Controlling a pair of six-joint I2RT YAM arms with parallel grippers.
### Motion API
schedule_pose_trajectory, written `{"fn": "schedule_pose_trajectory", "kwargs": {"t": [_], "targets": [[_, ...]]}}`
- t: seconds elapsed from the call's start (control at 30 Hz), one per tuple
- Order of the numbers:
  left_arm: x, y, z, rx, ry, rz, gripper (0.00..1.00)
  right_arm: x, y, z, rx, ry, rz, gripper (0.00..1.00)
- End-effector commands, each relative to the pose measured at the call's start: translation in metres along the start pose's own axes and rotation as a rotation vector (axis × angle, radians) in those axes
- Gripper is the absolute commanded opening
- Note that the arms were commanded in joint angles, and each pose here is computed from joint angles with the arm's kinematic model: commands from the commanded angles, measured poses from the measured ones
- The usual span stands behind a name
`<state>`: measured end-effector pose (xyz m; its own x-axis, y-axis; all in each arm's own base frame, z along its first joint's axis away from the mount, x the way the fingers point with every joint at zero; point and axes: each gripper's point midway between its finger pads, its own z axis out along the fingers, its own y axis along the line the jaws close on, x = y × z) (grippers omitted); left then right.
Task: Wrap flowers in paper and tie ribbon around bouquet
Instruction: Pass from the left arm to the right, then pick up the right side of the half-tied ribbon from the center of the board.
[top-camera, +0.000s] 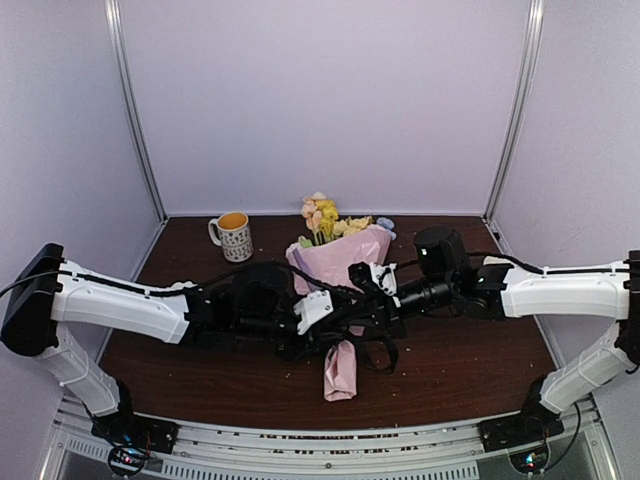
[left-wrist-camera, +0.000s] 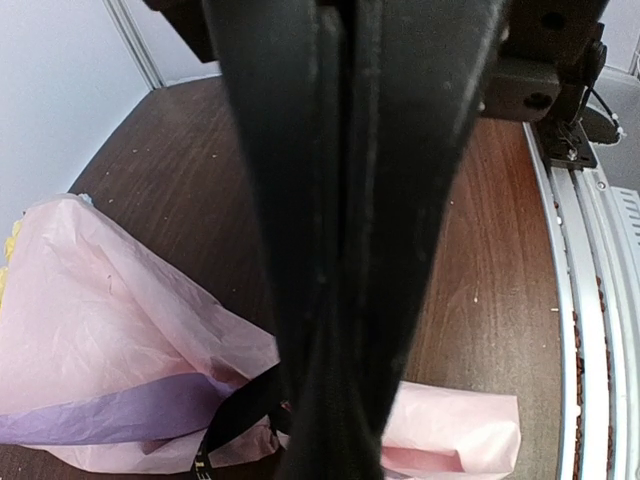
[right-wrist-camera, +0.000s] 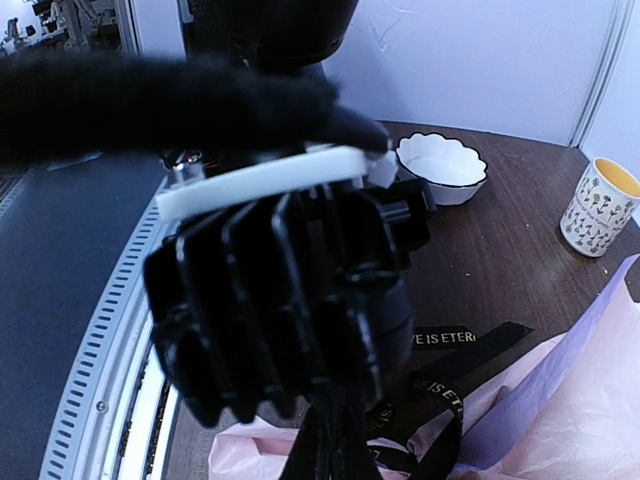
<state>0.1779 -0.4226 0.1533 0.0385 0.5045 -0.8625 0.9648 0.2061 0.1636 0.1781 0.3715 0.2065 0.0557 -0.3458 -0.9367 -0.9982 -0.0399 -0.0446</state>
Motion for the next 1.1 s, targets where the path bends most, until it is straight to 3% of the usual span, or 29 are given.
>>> {"fn": "schedule_pose_trajectory", "kwargs": {"t": [0.0, 0.1, 0.2, 0.4, 0.53, 0.77, 0.87, 0.97, 1.07], "targets": [[-0.022, 0.007, -0.007, -0.017, -0.040, 0.011, 0.03, -0.013, -0.003, -0.007, 0.033, -0.035, -0.002, 0.00], [-0.017, 0.014, -0.011, -0.052, -0.009, -0.010, 0.48, -0.011, -0.007, -0.014, 0.073, -0.041, 0.002, 0.00], [-0.008, 0.011, -0.018, -0.019, 0.002, -0.035, 0.60, -0.004, -0.009, -0.014, 0.087, -0.020, 0.021, 0.00], [0.047, 0.037, -0.026, -0.039, 0.140, -0.228, 0.60, 0.004, -0.013, -0.013, 0.110, 0.004, 0.056, 0.00], [0.087, 0.069, -0.017, -0.084, 0.251, -0.352, 0.53, 0.002, -0.015, -0.012, 0.116, -0.011, 0.054, 0.00], [0.112, 0.083, 0.018, -0.089, 0.370, -0.313, 0.54, 0.006, -0.017, -0.011, 0.119, 0.009, 0.073, 0.00], [0.113, 0.079, 0.028, -0.050, 0.354, -0.328, 0.51, 0.007, -0.016, -0.011, 0.121, 0.008, 0.077, 0.00], [0.116, 0.071, 0.033, -0.006, 0.350, -0.341, 0.44, 0.008, -0.017, -0.011, 0.126, 0.011, 0.075, 0.00], [0.123, 0.066, 0.036, 0.024, 0.368, -0.340, 0.27, 0.007, -0.018, -0.011, 0.129, 0.012, 0.078, 0.00]]}}
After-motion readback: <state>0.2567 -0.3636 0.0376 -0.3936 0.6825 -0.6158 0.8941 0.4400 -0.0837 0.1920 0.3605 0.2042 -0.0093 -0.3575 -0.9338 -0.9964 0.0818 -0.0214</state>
